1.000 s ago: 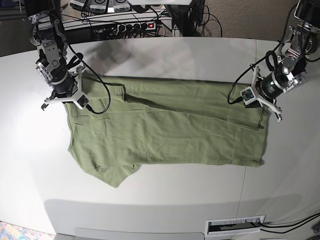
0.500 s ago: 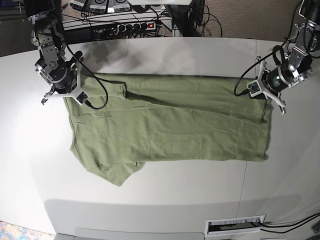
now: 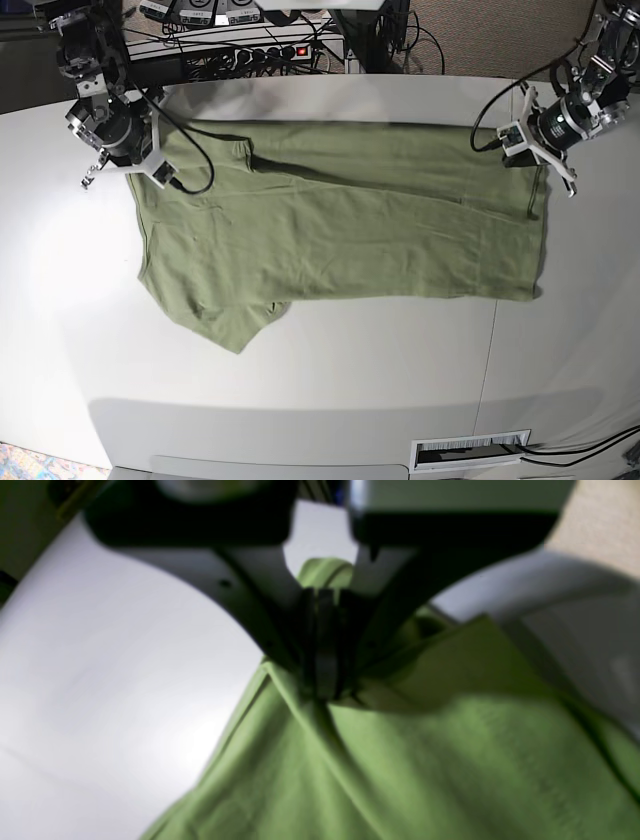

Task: Fold the T-shirt properly
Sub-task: 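Grip the folded edge and slide the shirt along the table with both grippers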

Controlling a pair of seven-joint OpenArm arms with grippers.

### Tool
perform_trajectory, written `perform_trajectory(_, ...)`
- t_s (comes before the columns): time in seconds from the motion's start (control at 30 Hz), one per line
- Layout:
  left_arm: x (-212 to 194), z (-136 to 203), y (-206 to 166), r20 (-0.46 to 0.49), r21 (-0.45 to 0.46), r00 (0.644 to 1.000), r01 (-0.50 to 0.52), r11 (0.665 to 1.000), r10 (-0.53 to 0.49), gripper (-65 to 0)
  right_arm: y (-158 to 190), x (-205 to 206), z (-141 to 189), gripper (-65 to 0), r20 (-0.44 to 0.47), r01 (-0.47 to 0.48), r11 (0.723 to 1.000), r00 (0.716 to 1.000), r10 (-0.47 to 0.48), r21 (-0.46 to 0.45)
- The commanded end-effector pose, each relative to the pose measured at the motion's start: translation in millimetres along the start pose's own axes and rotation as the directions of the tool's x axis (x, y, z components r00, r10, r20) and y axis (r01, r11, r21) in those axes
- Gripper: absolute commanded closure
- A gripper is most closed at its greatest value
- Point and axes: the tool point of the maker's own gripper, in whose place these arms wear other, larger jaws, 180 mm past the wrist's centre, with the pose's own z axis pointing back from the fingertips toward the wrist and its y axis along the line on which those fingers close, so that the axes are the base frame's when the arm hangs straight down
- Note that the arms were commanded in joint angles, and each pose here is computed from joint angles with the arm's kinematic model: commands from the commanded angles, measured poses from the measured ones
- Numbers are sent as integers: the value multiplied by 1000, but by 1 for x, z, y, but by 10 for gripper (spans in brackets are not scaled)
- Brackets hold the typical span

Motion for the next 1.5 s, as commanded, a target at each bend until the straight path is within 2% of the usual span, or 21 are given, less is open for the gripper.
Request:
perform_trajectory(0.0, -38, 10, -41, -153, -164, 987, 30, 986, -56, 0, 4, -8, 4, 0, -27, -29, 999, 999, 30, 18)
perform_trajectory(0.2, -50, 28, -63, -199, -230, 975, 48, 972, -95, 0, 18, -14, 11, 0, -39, -54, 998, 998, 56, 36)
perform_trajectory(0.4, -55, 38, -77, -240, -234, 965, 50, 971, -107, 0, 18, -13, 12, 0, -37, -56, 998, 998, 57, 33)
perform_trajectory(0.57, -52, 36, -69, -238, -188, 964, 77, 979, -121, 0, 16, -6, 16, 0, -13, -63, 998, 998, 63, 22)
perform_trajectory(0.73, -31, 34, -54, -191, -121, 973, 111, 986, -133, 0, 14, 4, 18, 0, 40, -59, 998, 997, 58, 13)
perform_trajectory(0.9, -13, 33, -40, -154, -56, 979, 128, 990, -136, 0, -5, 5, 22, 0, 71, -20, 999, 997, 22, -31)
perform_trajectory(1.0, -11, 34, -25, -179, 16, 975, 139, 990, -134, 0, -17, 3, 24, 0, 78, 7, 998, 997, -3, -59)
perform_trajectory(1.07, -7, 37, -15, -190, 43, 967, 180, 983, -169, 0, -21, 4, 26, 0, 96, 28, 998, 995, -22, -62)
perform_trajectory(1.2, 8, 44, 11, -178, 118, 968, 200, 973, -177, 0, -26, 9, 29, 0, 144, 64, 997, 988, -55, -53)
perform_trajectory(1.3, 23, 55, 37, -148, 195, 979, 167, 966, -140, 0, -30, 12, 30, 0, 160, 70, 996, 985, -59, -64)
perform_trajectory(1.47, 40, 74, 84, -49, 319, 999, 35, 947, -21, 0, -37, 20, 33, 0, 194, 75, 994, 979, -59, -78)
